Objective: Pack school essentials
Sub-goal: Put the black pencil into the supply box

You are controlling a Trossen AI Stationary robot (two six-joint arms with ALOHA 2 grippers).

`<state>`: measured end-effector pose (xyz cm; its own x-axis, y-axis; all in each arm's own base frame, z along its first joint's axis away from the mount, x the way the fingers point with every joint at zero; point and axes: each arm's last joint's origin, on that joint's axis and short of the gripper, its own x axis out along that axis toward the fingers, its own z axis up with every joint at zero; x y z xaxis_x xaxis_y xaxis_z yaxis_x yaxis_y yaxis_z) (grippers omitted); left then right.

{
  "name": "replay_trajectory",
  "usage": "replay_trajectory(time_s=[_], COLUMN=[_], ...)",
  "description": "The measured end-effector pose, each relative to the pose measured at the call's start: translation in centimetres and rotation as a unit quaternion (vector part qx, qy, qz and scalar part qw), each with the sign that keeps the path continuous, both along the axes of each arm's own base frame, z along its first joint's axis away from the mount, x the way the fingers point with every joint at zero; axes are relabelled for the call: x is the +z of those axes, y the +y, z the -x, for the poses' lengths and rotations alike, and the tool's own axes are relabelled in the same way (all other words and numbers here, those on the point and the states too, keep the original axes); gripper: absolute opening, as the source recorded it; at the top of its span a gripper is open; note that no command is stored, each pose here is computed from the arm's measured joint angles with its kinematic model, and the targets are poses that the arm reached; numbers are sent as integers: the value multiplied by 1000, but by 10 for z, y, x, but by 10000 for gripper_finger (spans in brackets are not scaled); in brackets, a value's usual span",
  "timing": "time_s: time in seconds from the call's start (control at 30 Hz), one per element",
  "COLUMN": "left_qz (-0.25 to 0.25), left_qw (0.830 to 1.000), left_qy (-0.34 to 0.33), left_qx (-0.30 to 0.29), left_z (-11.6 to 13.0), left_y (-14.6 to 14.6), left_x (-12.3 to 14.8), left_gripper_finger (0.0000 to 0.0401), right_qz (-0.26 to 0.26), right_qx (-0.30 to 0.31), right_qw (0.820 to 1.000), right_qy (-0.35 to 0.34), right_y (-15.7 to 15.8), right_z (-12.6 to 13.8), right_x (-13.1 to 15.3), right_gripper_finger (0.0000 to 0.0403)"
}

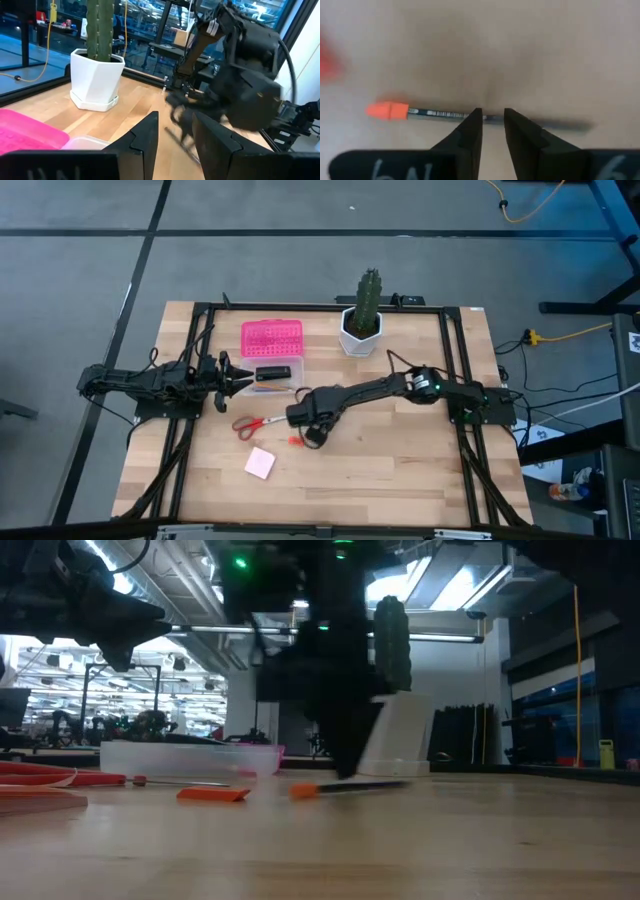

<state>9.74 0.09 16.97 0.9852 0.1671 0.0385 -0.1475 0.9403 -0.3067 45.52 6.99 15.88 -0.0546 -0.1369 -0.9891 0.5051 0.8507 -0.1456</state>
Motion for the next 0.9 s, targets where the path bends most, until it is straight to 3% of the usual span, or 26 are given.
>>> replay_trajectory(time_s=[0.13,0.23,0.37,0.47,0.6,0.73,0.8,0.9], left_qz=[0,-9,-14,-13,-13,-12,-12,-12], left_qw=[1000,1000,1000,1000,1000,1000,1000,1000], left_qy=[0,1,2,2,2,2,2,2], left_qx=[0,1,2,3,3,3,3,3], left_z=[0,0,0,0,0,0,0,0], left_y=[0,0,0,0,0,0,0,0], left_x=[0,0,0,0,0,0,0,0], left_gripper_finger=[114,114,114,114,114,114,114,114], right_qz=[44,62,84,58,-41,-126,-139,-130], right_qx=[-31,-67,-156,-205,-221,-227,-235,-212], right_qw=[997,995,984,972,937,877,851,831], right_qy=[50,38,-26,-102,-267,-403,-448,-497], right_y=[-8,-7,-4,1,6,5,0,-6], right_z=[40,72,133,174,204,208,204,194], right_x=[38,62,102,110,102,73,57,45], right_gripper_finger=[83,83,83,83,83,83,83,83])
